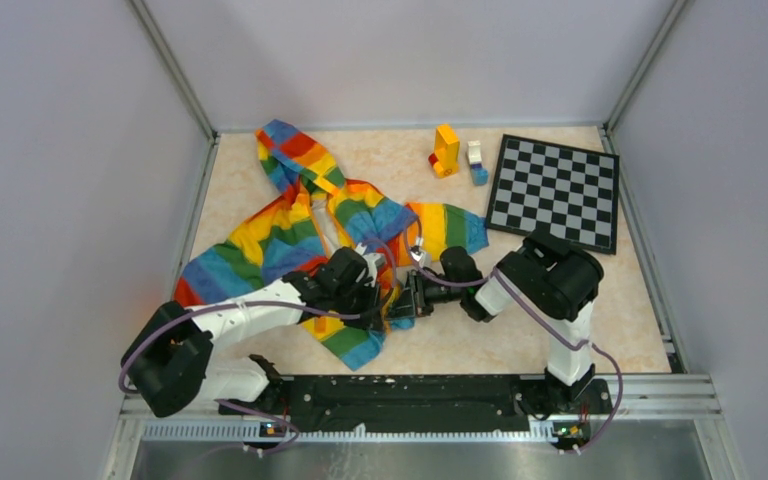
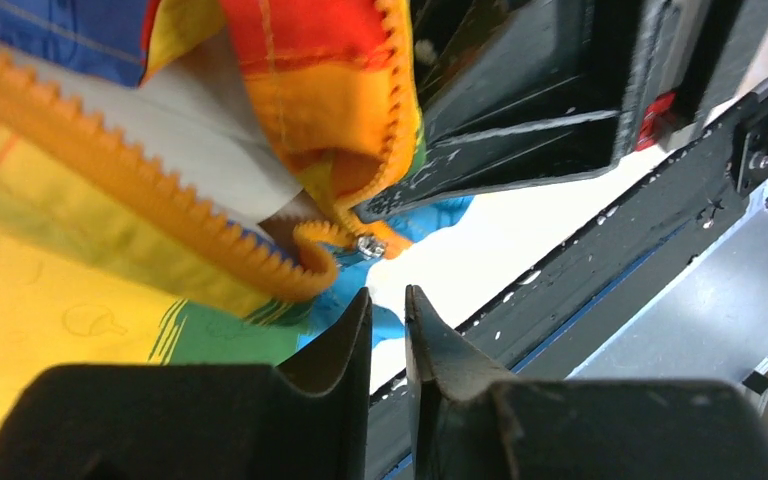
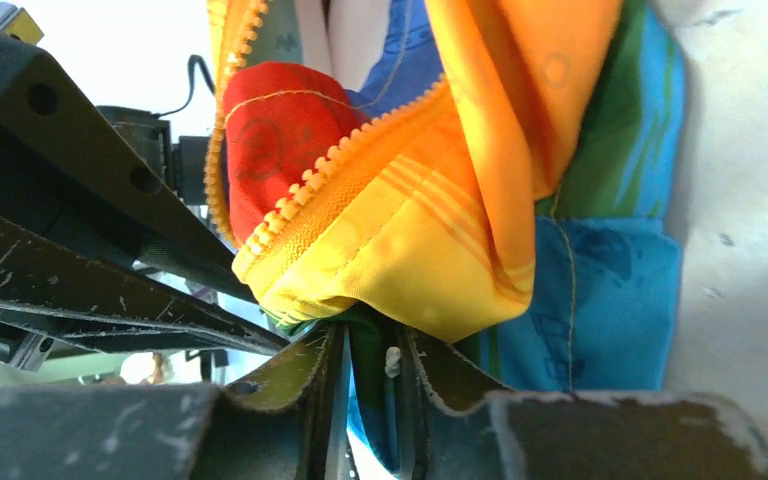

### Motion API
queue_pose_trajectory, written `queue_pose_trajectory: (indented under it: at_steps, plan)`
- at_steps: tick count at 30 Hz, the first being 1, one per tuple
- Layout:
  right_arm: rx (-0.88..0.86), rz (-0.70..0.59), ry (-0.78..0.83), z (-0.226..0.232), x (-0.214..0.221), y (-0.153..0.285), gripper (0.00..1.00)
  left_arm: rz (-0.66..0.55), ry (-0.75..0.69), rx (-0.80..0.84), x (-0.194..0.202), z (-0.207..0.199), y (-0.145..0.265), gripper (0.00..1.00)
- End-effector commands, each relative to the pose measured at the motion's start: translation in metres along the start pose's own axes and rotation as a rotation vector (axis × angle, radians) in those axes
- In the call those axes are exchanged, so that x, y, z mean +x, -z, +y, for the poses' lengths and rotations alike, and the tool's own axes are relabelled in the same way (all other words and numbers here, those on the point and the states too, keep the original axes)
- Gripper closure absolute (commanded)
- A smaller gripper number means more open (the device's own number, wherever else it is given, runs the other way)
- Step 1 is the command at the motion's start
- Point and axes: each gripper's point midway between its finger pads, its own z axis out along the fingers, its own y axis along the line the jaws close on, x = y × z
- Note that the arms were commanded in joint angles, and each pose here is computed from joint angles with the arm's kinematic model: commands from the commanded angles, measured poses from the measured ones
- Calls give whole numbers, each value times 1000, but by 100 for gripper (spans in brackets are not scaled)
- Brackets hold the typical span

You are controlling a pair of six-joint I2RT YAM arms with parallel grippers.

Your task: Zip up the jacket

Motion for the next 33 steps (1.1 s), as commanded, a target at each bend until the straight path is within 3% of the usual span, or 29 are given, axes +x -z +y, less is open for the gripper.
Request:
queue_pose_trajectory:
  at_steps: [1,4,7,10,19,27,33]
  plan:
    - [90,-73,25,-1,-23,3,76,-44,23,17,-5,-2,1,79]
    - [139,-78,10,-2,-26,6,72,-66,23,29,-8,-6,7,78]
    - [183,-82,0,-1,-29,10,59,-95,18,54,-12,-13,14,75]
    - [257,-98,6,0,-36,18,55,-104,13,83,-14,-19,17,72]
    - [398,-78,47,6,-48,35,51,-107,-18,169,-22,-34,17,58]
    - [474,-87,70,7,-54,53,53,-30,-56,240,-23,-48,7,67]
    - [547,-150,77,11,-67,74,53,-28,-73,261,-26,-53,8,62]
